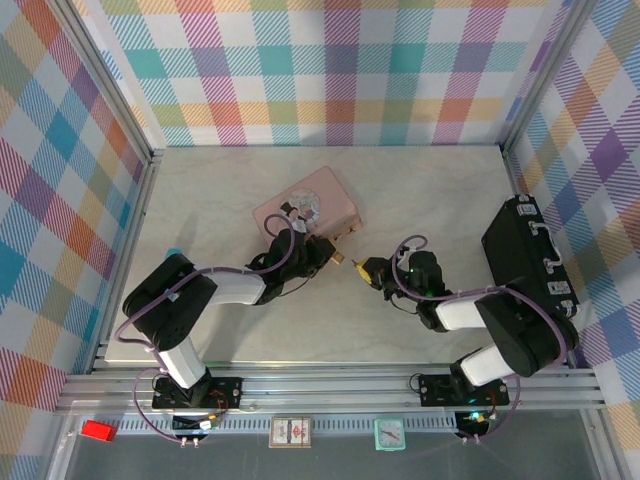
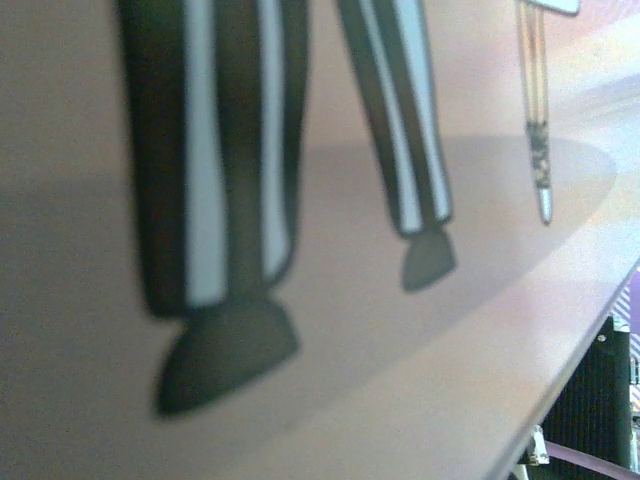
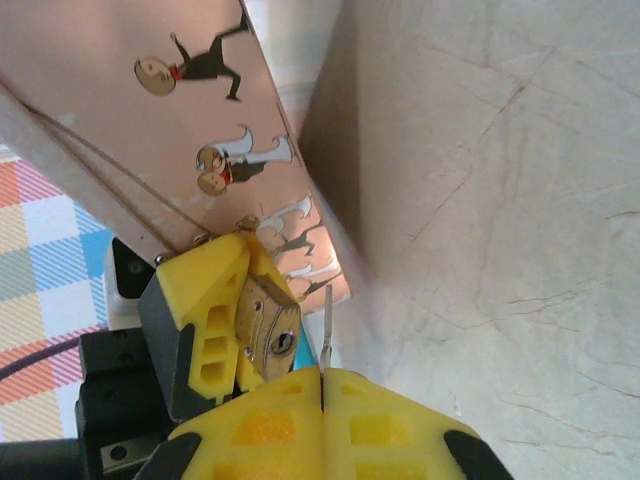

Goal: Unlock the padlock with the key

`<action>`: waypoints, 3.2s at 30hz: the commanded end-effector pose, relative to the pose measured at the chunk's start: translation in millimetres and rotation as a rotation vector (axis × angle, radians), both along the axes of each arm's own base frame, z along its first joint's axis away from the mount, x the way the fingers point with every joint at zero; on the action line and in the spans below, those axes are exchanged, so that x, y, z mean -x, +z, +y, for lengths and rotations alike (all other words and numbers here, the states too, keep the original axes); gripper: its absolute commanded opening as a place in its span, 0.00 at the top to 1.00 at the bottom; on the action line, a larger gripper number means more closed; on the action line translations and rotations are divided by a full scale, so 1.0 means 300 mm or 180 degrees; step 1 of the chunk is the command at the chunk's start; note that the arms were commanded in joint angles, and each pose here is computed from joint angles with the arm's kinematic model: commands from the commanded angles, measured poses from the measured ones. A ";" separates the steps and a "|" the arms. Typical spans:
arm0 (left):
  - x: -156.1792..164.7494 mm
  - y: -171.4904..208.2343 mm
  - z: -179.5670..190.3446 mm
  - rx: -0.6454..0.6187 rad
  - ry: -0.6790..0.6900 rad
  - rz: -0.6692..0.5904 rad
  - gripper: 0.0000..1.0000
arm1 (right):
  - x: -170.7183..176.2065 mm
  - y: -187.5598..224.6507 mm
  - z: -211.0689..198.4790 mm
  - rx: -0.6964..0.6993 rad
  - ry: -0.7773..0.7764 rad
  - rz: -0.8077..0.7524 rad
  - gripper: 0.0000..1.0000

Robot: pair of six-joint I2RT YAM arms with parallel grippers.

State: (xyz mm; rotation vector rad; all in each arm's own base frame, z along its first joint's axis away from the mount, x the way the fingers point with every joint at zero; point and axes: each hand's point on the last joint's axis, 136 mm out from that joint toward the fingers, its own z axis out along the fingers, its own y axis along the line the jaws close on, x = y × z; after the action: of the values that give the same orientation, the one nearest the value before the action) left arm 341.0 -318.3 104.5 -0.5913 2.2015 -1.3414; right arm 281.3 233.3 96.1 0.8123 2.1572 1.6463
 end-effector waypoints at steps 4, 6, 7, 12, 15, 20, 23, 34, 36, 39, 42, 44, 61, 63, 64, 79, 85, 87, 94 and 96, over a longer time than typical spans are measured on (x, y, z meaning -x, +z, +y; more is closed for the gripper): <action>0.005 0.069 -0.074 0.0632 -0.0166 0.0199 0.93 | -0.019 0.068 0.032 -0.0255 0.0105 -0.0175 1.00; 0.004 0.066 -0.075 0.0649 -0.0162 0.0210 0.93 | -0.020 0.077 0.035 -0.0300 0.0120 -0.0201 1.00; 0.001 0.067 -0.075 0.0654 -0.0159 0.0204 0.93 | -0.020 0.080 0.036 -0.0320 0.0121 -0.0209 1.00; -0.001 0.064 -0.076 0.0642 -0.0159 0.0209 0.94 | -0.022 0.104 0.038 -0.0390 0.0124 -0.0274 1.00; 0.000 0.070 -0.078 0.0645 -0.0171 0.0200 0.94 | -0.020 0.112 0.038 -0.0397 0.0126 -0.0297 1.00; 0.001 0.078 -0.077 0.0661 -0.0174 0.0191 0.94 | -0.020 0.119 0.040 -0.0406 0.0137 -0.0310 1.00; 0.002 0.074 -0.076 0.0711 -0.0160 0.0207 0.94 | -0.018 0.118 0.043 -0.0405 0.0158 -0.0304 1.00; 0.007 0.083 -0.078 0.0746 -0.0177 0.0199 0.94 | -0.012 0.140 0.065 -0.0482 0.0310 -0.0429 1.00; 0.006 0.086 -0.077 0.0763 -0.0173 0.0192 0.94 | -0.011 0.131 0.066 -0.0467 0.0322 -0.0411 1.00; 0.007 0.096 -0.082 0.0818 -0.0191 0.0188 0.94 | -0.016 0.130 0.067 -0.0500 0.0305 -0.0424 1.00; 0.009 0.100 -0.082 0.0854 -0.0191 0.0190 0.94 | -0.022 0.124 0.070 -0.0537 0.0298 -0.0414 1.00; 0.008 0.102 -0.081 0.0849 -0.0193 0.0187 0.94 | -0.022 0.112 0.069 -0.0514 0.0295 -0.0399 1.00; 0.014 0.113 -0.083 0.0931 -0.0249 0.0169 0.95 | -0.040 0.114 0.037 -0.0437 0.0399 -0.0533 1.00; 0.014 0.113 -0.084 0.0927 -0.0254 0.0165 0.94 | -0.039 0.119 0.038 -0.0441 0.0415 -0.0556 1.00; 0.013 0.115 -0.083 0.0920 -0.0251 0.0156 0.95 | -0.038 0.123 0.035 -0.0446 0.0417 -0.0567 1.00; 0.009 0.117 -0.049 0.0840 -0.0206 0.0154 0.95 | 0.021 0.131 -0.008 -0.0234 0.0638 -0.0616 1.00; 0.007 0.119 -0.047 0.0848 -0.0192 0.0171 0.95 | 0.034 0.193 -0.005 -0.0166 0.0731 -0.0722 1.00; 0.007 0.129 -0.052 0.0875 -0.0215 0.0166 0.95 | 0.037 0.198 -0.007 -0.0099 0.0737 -0.0752 1.00; 0.011 0.149 -0.055 0.0922 -0.0241 0.0148 0.95 | 0.048 0.188 0.014 -0.0155 0.0927 -0.0731 1.00; 0.013 0.149 -0.055 0.0930 -0.0245 0.0149 0.95 | 0.050 0.179 0.018 -0.0178 0.0953 -0.0711 1.00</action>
State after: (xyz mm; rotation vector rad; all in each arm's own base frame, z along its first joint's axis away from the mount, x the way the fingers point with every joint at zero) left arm 349.4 -327.0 130.3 -0.5998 2.0964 -1.5405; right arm 267.7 235.4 147.3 0.3726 2.1620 1.8187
